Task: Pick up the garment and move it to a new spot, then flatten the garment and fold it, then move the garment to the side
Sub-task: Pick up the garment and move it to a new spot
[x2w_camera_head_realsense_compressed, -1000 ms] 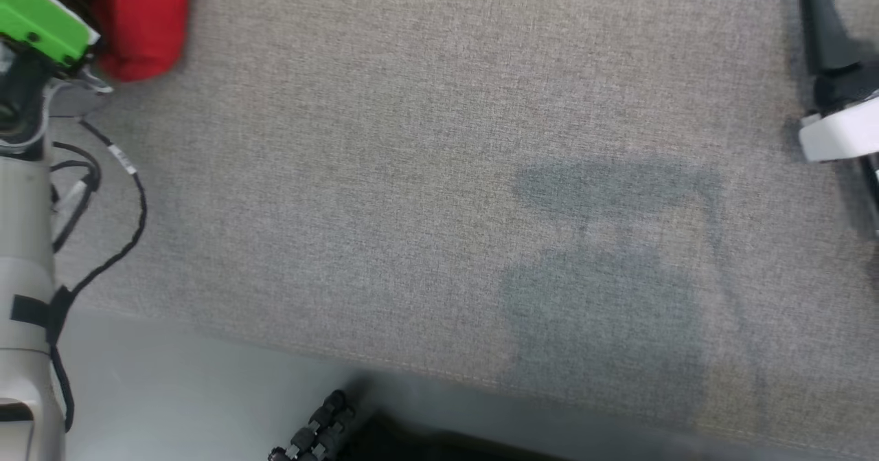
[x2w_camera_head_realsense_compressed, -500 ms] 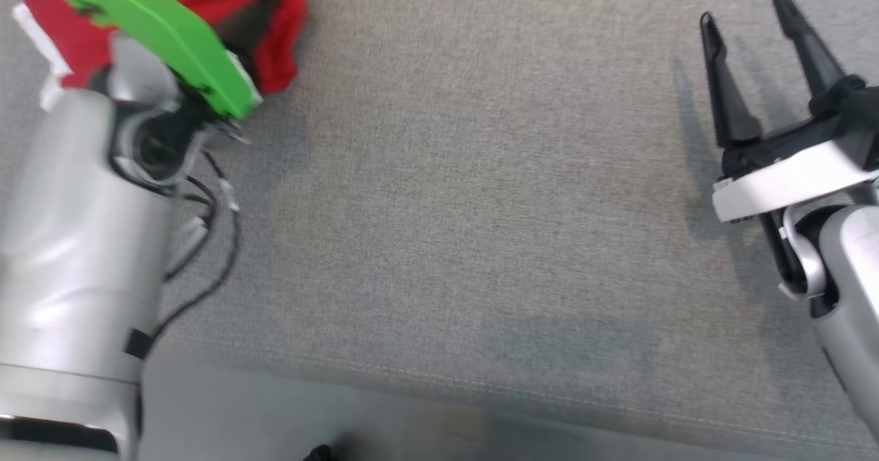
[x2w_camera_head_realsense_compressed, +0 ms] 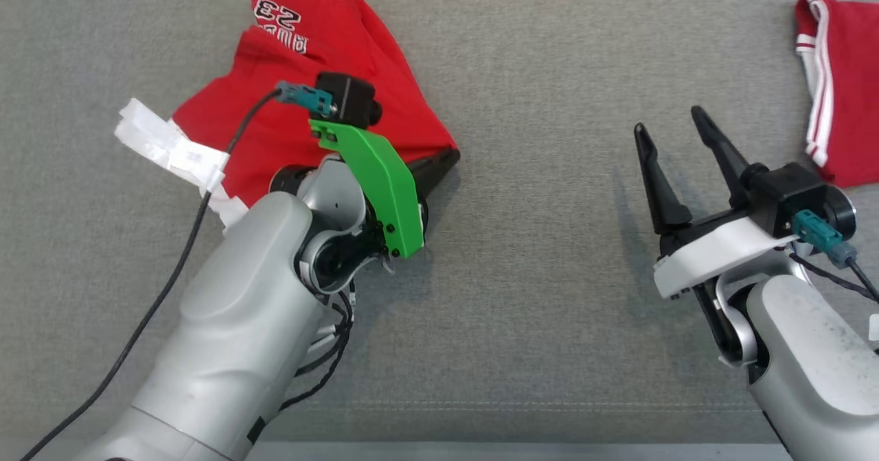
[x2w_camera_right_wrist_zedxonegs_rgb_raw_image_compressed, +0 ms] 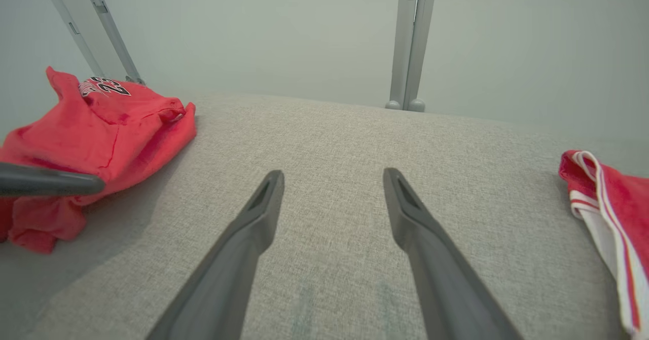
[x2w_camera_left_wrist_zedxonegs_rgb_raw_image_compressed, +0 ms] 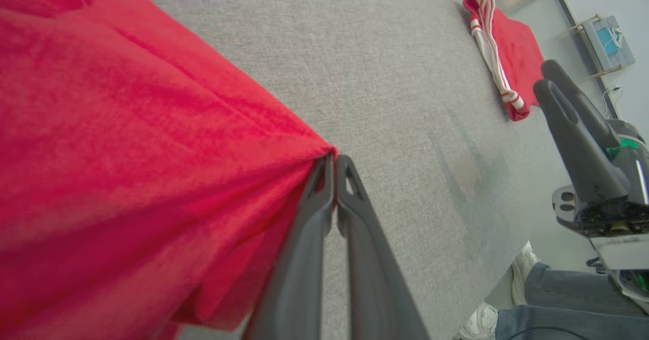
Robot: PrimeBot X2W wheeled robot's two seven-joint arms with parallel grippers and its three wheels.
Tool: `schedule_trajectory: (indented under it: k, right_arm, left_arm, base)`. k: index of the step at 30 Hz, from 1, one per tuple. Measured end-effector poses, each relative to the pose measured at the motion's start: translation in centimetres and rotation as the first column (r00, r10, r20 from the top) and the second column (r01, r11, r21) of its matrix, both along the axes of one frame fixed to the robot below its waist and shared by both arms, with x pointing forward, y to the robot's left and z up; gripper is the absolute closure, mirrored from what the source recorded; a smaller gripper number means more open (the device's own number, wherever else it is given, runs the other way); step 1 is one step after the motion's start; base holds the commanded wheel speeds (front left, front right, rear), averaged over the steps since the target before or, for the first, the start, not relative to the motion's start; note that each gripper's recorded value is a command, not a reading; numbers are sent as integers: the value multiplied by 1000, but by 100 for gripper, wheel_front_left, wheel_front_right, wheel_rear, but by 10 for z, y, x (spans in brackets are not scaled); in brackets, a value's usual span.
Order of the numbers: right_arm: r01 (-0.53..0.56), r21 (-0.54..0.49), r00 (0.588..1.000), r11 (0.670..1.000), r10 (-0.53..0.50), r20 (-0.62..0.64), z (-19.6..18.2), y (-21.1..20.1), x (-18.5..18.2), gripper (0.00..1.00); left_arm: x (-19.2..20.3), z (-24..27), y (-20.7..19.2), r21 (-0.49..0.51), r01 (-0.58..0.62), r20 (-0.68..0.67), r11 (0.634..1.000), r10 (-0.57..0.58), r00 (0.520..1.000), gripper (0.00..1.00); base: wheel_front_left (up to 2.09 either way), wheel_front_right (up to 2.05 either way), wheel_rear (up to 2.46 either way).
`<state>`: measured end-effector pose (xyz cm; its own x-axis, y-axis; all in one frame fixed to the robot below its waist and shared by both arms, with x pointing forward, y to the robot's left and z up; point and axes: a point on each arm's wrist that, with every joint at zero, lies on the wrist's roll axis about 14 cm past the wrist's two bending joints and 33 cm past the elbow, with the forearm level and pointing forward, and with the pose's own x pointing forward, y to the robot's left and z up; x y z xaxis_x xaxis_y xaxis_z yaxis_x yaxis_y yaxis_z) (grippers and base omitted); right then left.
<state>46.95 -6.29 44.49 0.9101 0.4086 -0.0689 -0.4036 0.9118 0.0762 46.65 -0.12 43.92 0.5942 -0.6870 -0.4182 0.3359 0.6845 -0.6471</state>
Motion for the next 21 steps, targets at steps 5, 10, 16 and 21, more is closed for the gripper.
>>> schedule_trajectory:
  k: [5,10,16,21]
  right_arm:
    - [54,-2,999,999,-54,0,11,-18,-20,0]
    - [125,-13,992,992,-124,24,24,-43,-34,0]
    - [211,-23,977,977,-210,36,32,-71,-53,0]
    - [277,-17,960,961,-275,53,42,-91,-69,0]
  left_arm:
    - [-27,8,-41,12,151,15,988,-151,988,100]
    - [-41,20,-73,18,254,54,967,-254,966,100]
    - [-56,33,-109,1,353,86,936,-352,932,100]
    - [-47,59,-137,-81,328,121,941,-317,941,100]
  base:
    - [0,0,0]
    - [0,0,0]
    - [0,0,0]
    - [0,0,0]
